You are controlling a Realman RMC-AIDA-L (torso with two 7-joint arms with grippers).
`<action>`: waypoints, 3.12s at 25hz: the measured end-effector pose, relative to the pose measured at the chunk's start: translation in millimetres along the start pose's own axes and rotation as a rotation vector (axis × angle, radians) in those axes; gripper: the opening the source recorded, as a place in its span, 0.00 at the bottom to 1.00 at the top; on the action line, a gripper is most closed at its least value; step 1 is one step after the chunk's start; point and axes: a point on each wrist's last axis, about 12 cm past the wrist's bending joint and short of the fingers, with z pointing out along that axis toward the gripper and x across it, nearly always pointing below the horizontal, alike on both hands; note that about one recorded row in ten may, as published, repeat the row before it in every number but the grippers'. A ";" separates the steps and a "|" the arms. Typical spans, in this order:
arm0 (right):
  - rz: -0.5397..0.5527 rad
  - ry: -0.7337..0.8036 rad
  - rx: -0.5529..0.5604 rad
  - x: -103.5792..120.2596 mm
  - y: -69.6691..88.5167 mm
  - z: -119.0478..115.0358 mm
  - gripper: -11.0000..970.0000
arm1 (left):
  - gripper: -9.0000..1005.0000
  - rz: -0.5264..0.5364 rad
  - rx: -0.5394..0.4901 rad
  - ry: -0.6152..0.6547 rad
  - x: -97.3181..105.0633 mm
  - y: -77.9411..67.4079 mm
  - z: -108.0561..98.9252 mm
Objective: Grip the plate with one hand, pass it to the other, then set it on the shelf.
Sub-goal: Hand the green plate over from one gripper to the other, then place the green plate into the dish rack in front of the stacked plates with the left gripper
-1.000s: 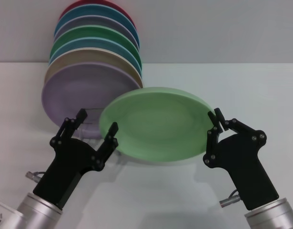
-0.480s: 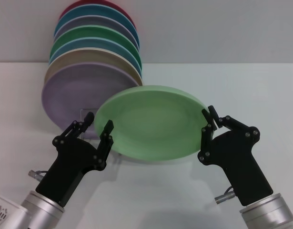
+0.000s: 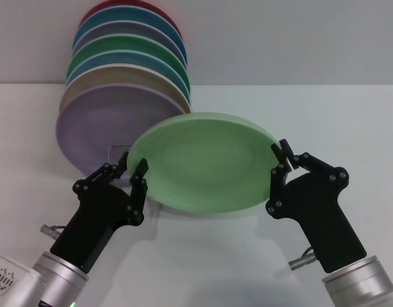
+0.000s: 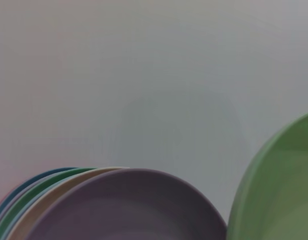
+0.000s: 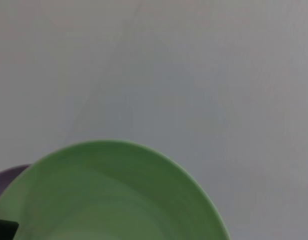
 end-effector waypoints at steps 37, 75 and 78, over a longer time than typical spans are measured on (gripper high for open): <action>-0.011 -0.005 -0.016 1.8 -0.6 3.7 0.03 | 0.05 0.000 -0.007 0.002 -0.4 2.8 3.7; -0.050 -0.038 -0.096 5.9 5.3 -5.4 0.41 | 0.05 0.129 -0.190 -0.266 -29.3 66.8 -36.8; -0.053 -0.034 -0.095 6.8 4.7 -3.9 0.41 | 0.05 0.170 -0.172 -0.254 -29.5 74.3 -34.4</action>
